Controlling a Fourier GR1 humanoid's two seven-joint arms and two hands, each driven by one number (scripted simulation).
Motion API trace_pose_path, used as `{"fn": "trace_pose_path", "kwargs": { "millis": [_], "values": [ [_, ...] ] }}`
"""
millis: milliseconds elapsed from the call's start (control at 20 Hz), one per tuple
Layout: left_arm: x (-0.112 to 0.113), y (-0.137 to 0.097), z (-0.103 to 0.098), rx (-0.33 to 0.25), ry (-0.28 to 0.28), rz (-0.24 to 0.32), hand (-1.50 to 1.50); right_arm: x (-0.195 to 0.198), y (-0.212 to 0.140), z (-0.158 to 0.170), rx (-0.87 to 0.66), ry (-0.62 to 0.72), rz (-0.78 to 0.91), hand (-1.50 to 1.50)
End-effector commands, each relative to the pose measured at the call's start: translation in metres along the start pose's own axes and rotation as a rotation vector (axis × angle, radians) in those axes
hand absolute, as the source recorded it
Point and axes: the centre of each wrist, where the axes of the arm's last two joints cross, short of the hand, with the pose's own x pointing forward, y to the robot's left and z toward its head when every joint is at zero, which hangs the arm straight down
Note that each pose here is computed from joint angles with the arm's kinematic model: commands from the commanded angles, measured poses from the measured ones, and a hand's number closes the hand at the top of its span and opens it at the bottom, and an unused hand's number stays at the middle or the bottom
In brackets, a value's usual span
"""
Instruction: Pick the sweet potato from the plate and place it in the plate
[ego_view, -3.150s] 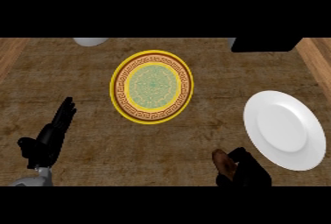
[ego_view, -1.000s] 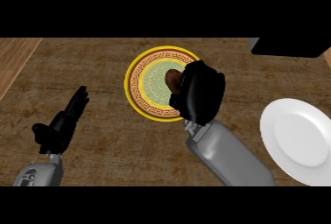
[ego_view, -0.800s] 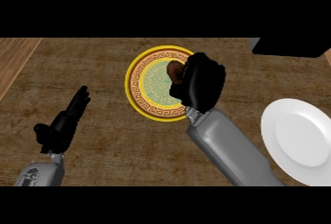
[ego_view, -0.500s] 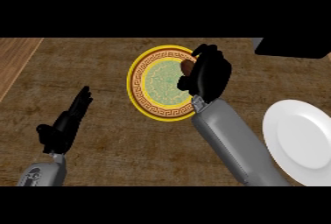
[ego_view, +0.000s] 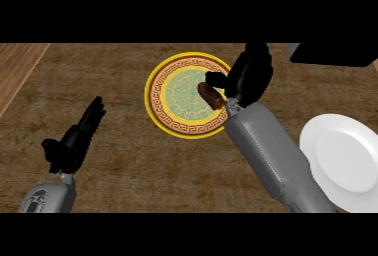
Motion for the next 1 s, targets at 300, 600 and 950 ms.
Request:
{"fn": "trace_pose_path", "kwargs": {
  "millis": [300,600,950],
  "values": [
    [-0.011,0.0,0.015,0.033,0.015,0.013,0.0,-0.038,-0.004,0.025,-0.143,0.225,-0.49,-1.5],
    [-0.021,0.025,0.023,0.089,0.036,-0.004,0.0,-0.085,-0.024,0.091,-0.115,0.158,-0.53,-1.5],
    [-0.014,0.023,0.027,0.103,0.049,0.0,0.0,-0.128,-0.055,0.13,-0.086,0.11,-0.48,-1.5]
  ]
}}
